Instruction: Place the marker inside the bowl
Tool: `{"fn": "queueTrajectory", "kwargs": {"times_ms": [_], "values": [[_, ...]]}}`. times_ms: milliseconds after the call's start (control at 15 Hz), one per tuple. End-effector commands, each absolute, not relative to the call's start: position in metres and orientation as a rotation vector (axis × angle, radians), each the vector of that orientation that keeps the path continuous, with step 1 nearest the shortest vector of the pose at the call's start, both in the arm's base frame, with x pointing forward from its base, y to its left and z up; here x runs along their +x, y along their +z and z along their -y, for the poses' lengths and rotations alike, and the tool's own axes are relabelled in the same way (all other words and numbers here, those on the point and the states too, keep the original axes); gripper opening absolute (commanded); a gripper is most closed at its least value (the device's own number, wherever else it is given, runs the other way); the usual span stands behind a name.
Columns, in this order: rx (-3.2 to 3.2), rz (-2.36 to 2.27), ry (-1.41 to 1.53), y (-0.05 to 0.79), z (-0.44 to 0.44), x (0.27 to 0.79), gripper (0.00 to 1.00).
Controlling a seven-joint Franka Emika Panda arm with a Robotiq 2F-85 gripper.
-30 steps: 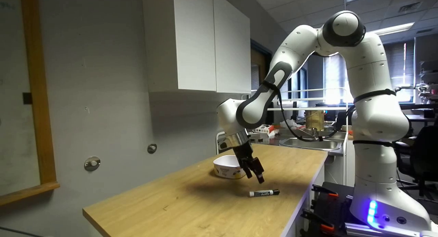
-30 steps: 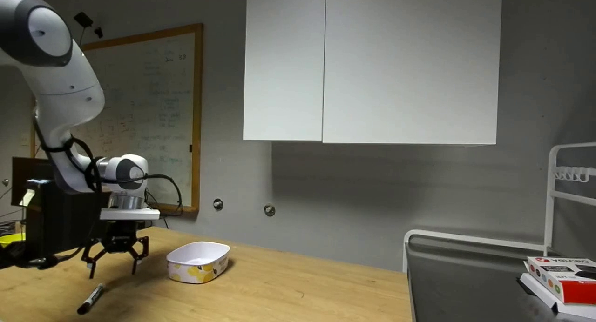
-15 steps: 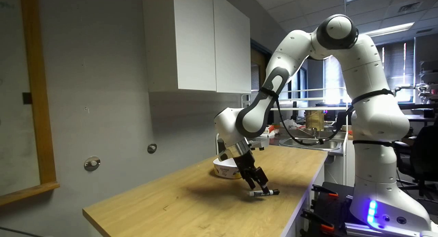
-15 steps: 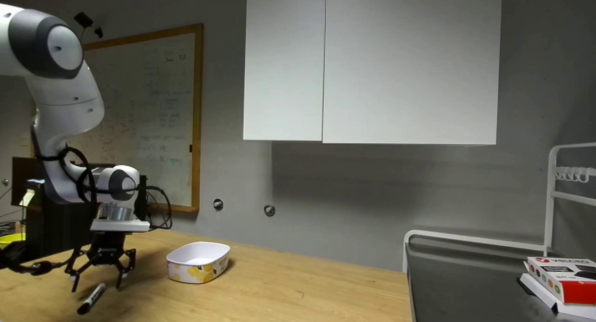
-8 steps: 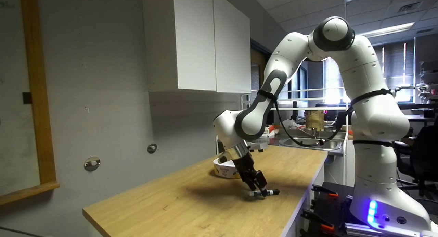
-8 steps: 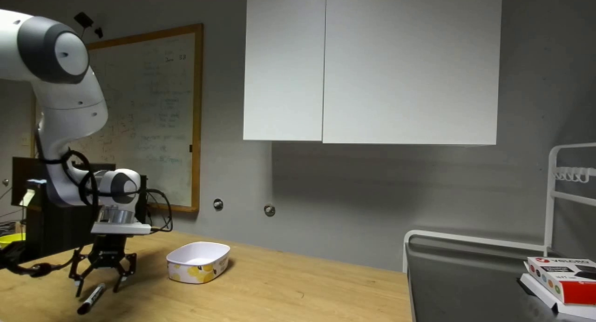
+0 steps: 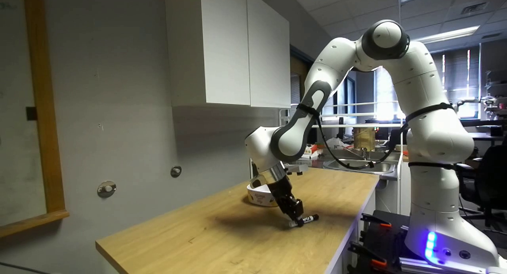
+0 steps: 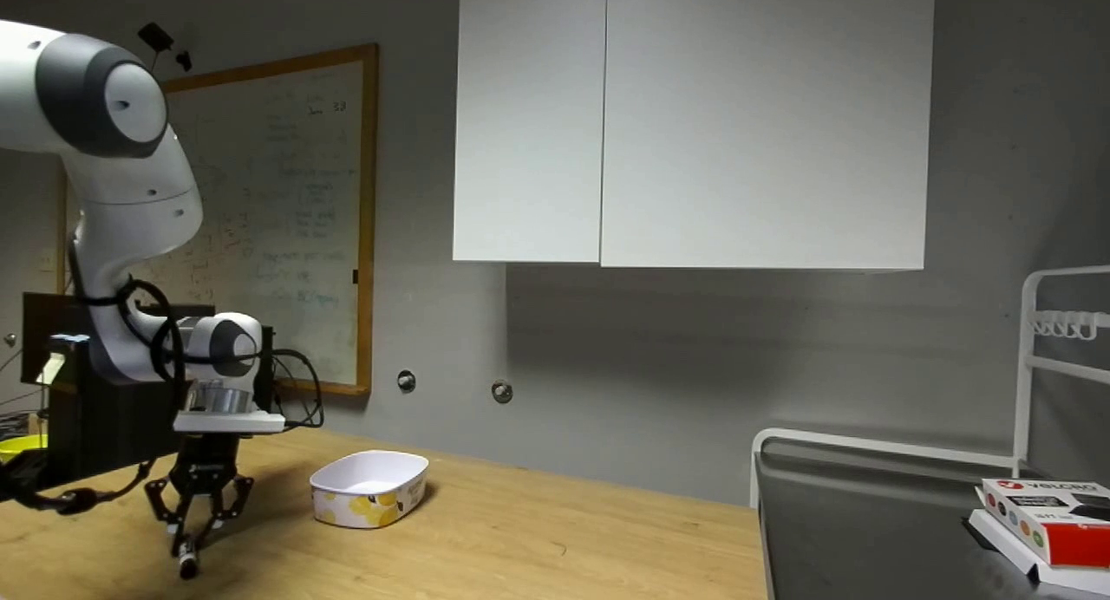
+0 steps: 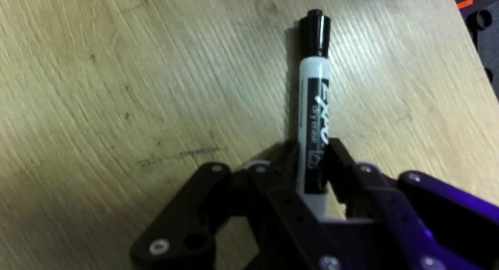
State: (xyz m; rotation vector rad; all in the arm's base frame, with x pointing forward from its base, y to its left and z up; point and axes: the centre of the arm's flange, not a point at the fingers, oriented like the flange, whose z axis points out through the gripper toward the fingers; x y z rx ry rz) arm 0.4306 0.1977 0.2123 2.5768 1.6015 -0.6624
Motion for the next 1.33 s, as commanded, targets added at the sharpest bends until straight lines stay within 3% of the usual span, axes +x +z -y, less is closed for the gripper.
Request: {"fn": "queueTrajectory", "kwargs": {"times_ms": [0,667,1267], "values": [[2.556,-1.600,-0.669,0.208,-0.200,0.435,0.06],[2.440,-1.258,-0.572,0.293,-0.213,0.425,0.06],[2.428,-0.874,-0.261,0.420,-0.181,0.471,0.06]]}}
